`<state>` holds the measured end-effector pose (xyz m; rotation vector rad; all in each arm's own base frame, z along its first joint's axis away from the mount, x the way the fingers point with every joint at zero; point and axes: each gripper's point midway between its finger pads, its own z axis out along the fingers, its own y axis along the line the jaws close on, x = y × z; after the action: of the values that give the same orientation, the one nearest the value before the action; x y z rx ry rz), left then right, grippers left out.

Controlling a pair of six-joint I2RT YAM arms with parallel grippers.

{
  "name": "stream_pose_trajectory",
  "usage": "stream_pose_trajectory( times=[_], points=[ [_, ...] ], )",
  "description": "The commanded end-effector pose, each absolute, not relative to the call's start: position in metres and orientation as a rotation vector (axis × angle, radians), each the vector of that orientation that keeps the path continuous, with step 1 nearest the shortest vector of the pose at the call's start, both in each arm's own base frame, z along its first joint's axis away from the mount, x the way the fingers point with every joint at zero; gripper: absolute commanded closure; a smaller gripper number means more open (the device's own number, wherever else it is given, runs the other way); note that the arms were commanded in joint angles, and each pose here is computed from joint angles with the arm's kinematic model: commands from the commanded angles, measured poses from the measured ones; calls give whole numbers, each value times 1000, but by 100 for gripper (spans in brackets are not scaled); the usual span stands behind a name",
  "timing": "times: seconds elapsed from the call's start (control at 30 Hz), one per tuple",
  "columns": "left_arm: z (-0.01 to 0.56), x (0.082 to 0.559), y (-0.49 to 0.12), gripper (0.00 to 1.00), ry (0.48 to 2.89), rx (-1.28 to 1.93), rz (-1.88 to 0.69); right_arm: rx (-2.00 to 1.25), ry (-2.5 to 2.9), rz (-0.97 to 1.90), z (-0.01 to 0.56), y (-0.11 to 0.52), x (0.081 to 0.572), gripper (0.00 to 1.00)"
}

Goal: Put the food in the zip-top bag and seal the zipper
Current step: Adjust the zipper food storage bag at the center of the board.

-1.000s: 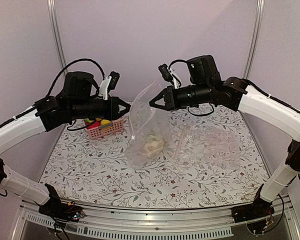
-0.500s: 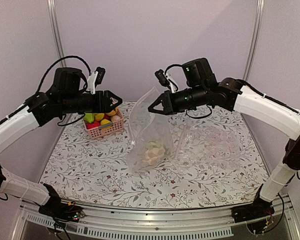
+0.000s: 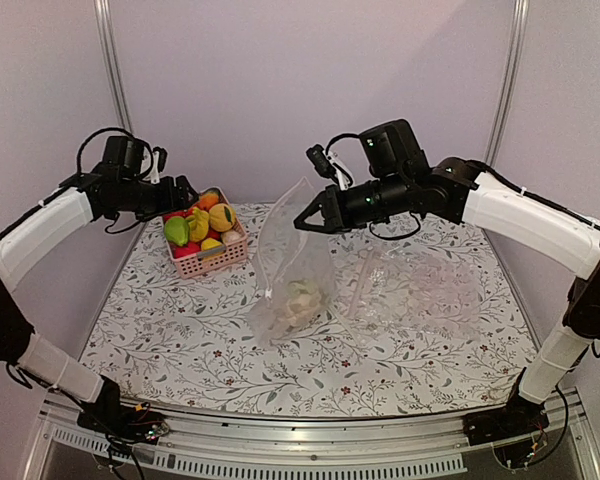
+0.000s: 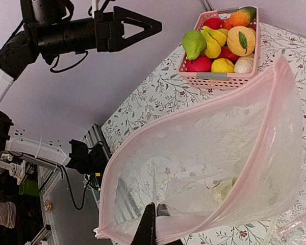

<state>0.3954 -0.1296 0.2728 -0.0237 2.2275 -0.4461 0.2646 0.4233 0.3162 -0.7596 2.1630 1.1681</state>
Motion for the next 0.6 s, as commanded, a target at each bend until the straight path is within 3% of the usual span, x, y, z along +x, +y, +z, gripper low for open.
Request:
stream_pose_trajectory(
  times=[0.0,0.57],
  points=[
    [240,421,-92,13,2266,-176,-408,-766,2153,1185,316,426,263,100],
    [166,484,-19,13,2354,-427,-250,-769,2156,1177,310,426,263,100]
  ],
)
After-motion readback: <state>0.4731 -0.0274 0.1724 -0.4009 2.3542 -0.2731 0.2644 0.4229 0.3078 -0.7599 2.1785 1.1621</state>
